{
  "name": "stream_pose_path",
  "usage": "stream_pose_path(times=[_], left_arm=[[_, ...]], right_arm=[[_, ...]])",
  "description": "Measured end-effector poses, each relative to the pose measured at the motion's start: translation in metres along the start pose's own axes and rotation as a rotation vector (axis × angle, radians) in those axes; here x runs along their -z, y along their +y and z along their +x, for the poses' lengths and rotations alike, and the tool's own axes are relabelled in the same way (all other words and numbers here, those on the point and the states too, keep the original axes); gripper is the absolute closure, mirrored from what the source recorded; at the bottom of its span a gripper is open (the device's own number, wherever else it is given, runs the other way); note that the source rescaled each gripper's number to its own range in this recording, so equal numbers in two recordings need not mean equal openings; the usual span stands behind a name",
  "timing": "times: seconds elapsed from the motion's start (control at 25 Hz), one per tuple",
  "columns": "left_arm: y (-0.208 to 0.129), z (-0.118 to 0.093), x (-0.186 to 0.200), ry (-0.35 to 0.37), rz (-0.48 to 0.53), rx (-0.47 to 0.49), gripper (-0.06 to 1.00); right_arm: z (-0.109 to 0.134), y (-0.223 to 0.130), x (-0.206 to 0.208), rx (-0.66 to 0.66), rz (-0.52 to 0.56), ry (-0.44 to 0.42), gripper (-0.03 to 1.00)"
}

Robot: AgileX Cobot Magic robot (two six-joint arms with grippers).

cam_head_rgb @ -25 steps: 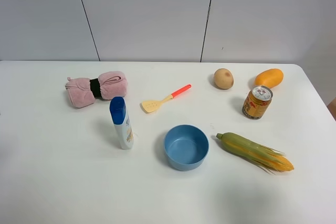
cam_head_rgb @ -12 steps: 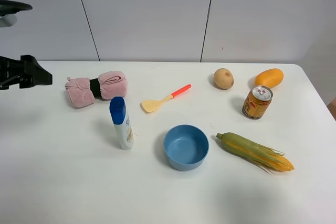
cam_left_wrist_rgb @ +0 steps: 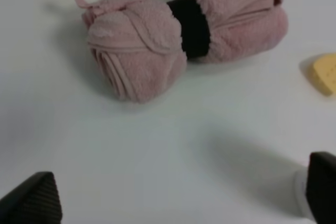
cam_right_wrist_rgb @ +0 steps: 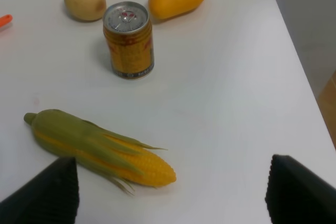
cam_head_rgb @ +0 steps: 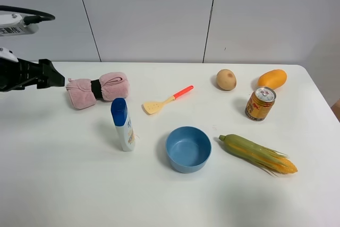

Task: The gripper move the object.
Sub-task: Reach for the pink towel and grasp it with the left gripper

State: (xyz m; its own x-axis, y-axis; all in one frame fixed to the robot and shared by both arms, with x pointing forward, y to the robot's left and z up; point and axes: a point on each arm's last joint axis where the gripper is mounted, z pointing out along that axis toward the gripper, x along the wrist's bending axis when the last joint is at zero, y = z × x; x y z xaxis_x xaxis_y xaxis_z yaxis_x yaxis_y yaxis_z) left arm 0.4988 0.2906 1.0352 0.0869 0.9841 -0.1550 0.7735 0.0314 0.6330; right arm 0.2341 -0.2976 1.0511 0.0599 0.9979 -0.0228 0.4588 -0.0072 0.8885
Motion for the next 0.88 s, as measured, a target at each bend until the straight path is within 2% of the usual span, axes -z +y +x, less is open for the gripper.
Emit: stream_pose_path(times=[0.12,0.28,0.44,0.6,0.76,0.88], left_arm=[[0.004,0.004,-0.011,0.025,-0.028,-0.108,0.02],[0.015,0.01,-0.022,0.087,-0.116,-0.292,0.02],[0.033,0.004,-0.037,0.12,-0.184,-0.487,0.02],[0.047,-0.02,-0.062,0.043,-0.151,-0.643,0.02],[0.045,-0.047,-0.097,-0.117,-0.002,-0.838,0.02],[0.039,-0.055,-0.118,-0.209,0.085,-0.946,0.02]], right_arm=[[0.0,0.0,0.0,0.0,0.0,0.0,-0.03],[0.0,0.0,0.0,0.0,0.0,0.0,-0.03],[0.0,0.0,0.0,0.0,0.0,0.0,-0.03],[0.0,0.0,0.0,0.0,0.0,0.0,-0.03],[0.0,0.0,0.0,0.0,0.0,0.0,-0.03],[0.0,0.0,0.0,0.0,0.0,0.0,-0.03]])
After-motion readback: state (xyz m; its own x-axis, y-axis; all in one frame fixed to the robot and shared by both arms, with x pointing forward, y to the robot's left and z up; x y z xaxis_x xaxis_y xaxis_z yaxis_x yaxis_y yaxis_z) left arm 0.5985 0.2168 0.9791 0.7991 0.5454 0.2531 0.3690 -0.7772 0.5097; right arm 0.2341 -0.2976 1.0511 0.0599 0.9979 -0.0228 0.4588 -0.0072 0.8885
